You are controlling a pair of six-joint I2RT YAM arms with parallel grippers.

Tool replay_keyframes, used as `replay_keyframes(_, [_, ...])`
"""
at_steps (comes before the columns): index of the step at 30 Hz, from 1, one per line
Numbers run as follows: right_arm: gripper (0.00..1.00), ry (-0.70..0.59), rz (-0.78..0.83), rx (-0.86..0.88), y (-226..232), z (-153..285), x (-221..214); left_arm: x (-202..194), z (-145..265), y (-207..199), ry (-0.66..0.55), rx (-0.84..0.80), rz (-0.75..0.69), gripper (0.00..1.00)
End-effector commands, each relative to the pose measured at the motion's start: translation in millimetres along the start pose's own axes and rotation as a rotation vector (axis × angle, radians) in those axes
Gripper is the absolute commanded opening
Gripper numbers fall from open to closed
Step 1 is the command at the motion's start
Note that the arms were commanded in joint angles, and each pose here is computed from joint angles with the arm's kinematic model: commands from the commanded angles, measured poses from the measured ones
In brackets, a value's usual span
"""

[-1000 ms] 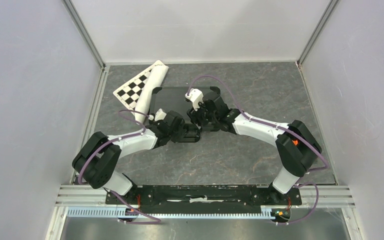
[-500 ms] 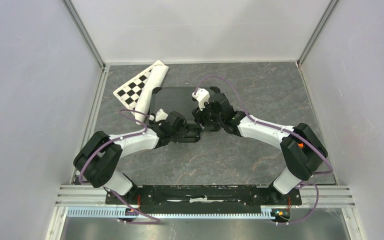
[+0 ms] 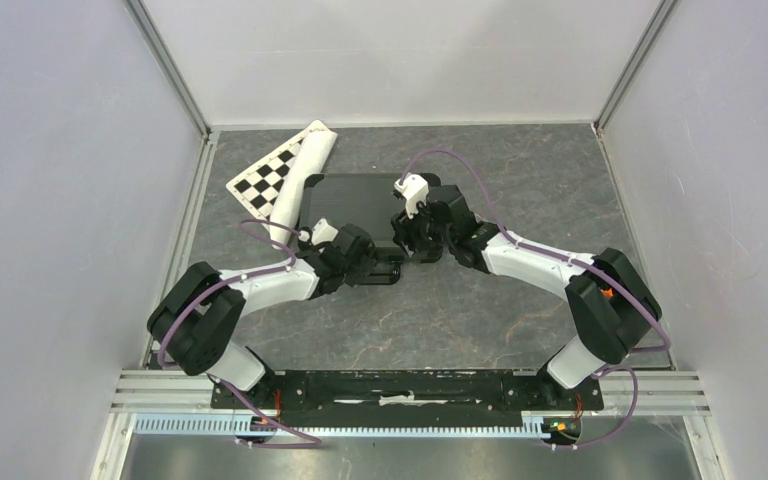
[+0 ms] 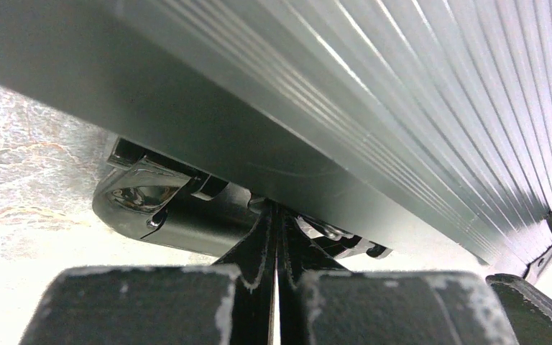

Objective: Pack up texas hold em set

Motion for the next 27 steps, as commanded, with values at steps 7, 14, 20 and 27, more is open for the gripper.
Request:
replay_keyframes(7, [0.62,0.228,-0.068,0.024,4,1,-56,50,-19,10,-0.354,0.082,0.034,0.02])
replay_keyframes(14, [0.61,0.224,-0.071,0.019,2,2,-58,47,-16,5,-0.415,0.067,-0.008,0.02])
replay_keyframes(20, [0.61,0.222,-0.076,0.022,2,1,-58,40,-27,20,-0.402,0.099,-0.010,0.02])
replay_keyframes(27, [0.60,0.217,-0.078,0.024,2,2,-56,33,-36,33,-0.364,0.094,0.009,0.02])
Point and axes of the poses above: each gripper's point midway between its finger pads, its own z axis back along the fingers, its own y axis along the line the jaws close on, x = y × z, the point moved 5 cm from there along z, back along the fingers, and after that the axes turned 8 degrees about z, right-handed, at the moved point
